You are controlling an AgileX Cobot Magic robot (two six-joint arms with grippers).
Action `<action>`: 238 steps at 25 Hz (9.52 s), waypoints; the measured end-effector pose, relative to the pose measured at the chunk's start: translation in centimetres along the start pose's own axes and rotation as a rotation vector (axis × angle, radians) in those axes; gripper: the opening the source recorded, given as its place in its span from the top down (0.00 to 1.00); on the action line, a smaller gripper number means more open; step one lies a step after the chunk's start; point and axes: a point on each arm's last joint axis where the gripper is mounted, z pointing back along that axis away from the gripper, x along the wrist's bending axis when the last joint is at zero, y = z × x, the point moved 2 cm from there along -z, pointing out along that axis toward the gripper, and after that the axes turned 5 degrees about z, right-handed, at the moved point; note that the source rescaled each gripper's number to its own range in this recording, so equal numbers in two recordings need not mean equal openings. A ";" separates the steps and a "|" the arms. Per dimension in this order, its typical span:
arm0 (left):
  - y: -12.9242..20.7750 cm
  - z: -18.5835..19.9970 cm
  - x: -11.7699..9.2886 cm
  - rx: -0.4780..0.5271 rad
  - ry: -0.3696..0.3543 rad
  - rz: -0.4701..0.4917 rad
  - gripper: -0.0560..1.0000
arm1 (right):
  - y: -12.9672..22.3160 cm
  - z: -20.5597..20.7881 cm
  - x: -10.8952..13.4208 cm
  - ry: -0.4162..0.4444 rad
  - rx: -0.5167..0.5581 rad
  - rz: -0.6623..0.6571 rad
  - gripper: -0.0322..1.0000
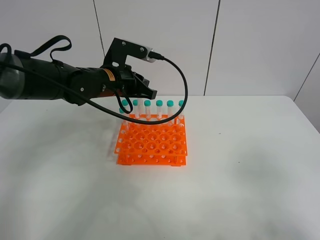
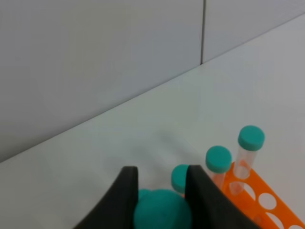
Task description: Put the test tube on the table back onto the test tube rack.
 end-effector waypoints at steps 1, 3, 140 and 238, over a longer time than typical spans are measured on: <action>0.2 -0.1 0.2 0.005 -0.005 0.002 0.95 | 0.0 0.0 0.0 0.000 0.000 0.000 0.15; 0.6 -0.4 0.4 0.015 -0.009 0.004 0.95 | 0.0 0.0 0.0 0.000 0.000 0.000 0.15; 8.5 -3.6 4.0 0.083 -0.077 0.032 0.95 | 0.0 0.0 0.0 0.001 0.000 0.001 0.15; 1.4 4.6 13.9 0.196 -0.308 0.184 0.73 | 0.0 0.0 0.0 0.001 0.000 0.001 0.15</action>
